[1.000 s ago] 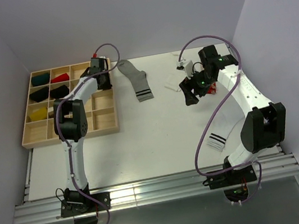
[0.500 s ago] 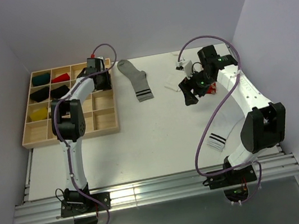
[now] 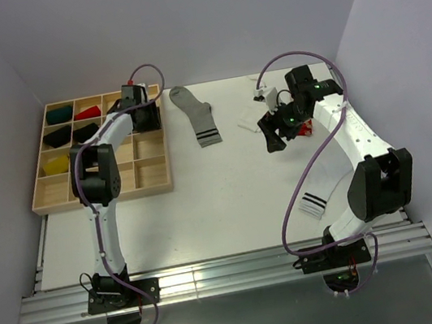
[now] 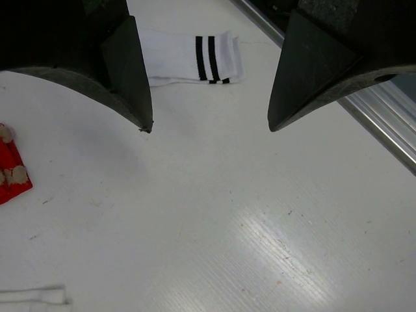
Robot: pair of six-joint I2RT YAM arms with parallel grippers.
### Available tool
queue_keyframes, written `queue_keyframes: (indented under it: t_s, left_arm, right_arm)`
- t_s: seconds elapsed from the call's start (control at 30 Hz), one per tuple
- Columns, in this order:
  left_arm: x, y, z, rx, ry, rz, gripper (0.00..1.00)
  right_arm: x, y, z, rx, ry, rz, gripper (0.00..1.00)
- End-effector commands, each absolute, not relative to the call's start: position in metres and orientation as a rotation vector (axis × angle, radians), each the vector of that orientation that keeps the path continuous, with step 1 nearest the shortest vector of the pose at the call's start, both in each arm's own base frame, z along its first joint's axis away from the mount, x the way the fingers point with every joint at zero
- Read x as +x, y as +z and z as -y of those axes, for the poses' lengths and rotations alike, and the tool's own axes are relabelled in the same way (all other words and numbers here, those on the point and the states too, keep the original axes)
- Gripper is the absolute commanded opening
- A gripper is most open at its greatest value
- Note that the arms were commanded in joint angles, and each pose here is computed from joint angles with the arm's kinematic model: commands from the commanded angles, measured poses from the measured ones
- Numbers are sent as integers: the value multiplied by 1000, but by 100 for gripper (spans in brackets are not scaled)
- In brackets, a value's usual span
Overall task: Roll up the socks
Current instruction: Place the sock in the storage box.
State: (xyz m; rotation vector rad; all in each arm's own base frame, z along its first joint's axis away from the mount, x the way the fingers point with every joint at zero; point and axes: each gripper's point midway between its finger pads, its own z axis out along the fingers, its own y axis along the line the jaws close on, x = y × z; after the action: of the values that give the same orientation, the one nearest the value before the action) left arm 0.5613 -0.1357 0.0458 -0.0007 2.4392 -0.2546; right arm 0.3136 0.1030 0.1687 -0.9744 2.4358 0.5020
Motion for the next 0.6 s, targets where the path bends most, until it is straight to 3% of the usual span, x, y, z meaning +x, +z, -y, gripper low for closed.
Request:
queue_keyframes:
  t_s: [0.0,0.57]
  left_arm:
    - [557,84,136,-5,-292,-2396,53]
    - [559,136,124,-20,-254,-2311,53]
  right_arm:
    - [317,173,-105,-979,480,-2402,79]
    - [325,171,-99,-930,415,-2411,79]
